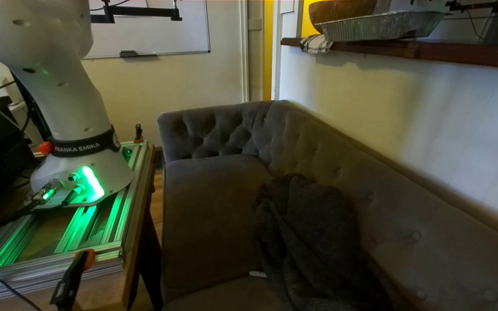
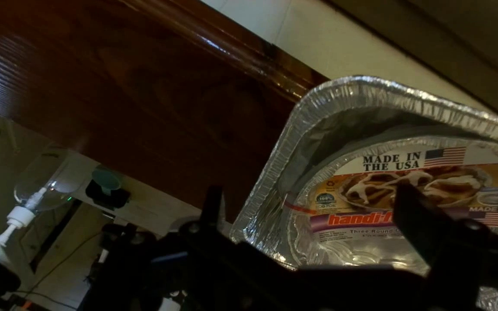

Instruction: Move the foil container to the right

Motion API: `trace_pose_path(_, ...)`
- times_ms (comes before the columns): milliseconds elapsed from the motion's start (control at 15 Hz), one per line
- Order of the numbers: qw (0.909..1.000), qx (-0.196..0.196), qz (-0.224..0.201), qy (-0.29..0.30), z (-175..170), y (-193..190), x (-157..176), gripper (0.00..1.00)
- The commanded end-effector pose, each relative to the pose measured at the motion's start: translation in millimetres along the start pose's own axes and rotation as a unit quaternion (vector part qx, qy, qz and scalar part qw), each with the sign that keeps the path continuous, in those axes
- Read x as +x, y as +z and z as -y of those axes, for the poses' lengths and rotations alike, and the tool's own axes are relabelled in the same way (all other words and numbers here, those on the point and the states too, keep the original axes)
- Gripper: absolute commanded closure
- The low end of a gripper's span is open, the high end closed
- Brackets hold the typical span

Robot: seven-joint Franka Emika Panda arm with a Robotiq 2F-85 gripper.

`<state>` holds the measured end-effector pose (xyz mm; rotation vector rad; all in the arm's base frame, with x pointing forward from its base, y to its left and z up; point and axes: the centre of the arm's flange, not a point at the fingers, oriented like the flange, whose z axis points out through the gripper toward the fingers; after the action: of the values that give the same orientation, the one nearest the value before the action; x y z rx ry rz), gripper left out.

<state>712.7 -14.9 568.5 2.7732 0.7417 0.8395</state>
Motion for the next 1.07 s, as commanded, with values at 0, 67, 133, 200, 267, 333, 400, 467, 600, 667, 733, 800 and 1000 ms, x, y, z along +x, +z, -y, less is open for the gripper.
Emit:
trace_pose_path(0, 1.0, 0.0, -0.001, 0.0, 0, 0, 1, 0.0)
trace_pose_path(67, 1.0, -0.001, 0.001, 0.005, -2, 4, 4, 0.0)
trace_pose_path(133, 1.0, -0.001, -0.002, -0.003, -4, 10, 10, 0.0)
trace_pose_path(200, 1.0, 0.001, -0.005, 0.001, -3, 14, 14, 0.0)
trace_pose_path(267, 1.0, 0.001, -0.006, -0.002, -3, 20, 20, 0.0)
trace_pose_path(333, 1.0, 0.002, -0.007, -0.002, -2, 23, 22, 0.0)
trace_pose_path(400, 1.0, 0.003, -0.007, 0.001, -3, 28, 25, 0.0)
trace_pose_path(467, 1.0, 0.003, -0.008, 0.002, -4, 33, 26, 0.0)
trace_pose_path(600, 0.9999, 0.005, -0.007, 0.006, -7, 41, 28, 0.0)
trace_pose_path(667, 0.9999, 0.009, -0.01, 0.005, -9, 44, 28, 0.0)
trace_pose_path(733, 0.9999, 0.01, -0.009, 0.007, -11, 47, 28, 0.0)
trace_pose_path(800, 0.9999, 0.012, -0.008, 0.009, -14, 50, 27, 0.0)
trace_pose_path(1000, 0.9994, 0.027, -0.015, 0.015, -21, 59, 23, 0.0)
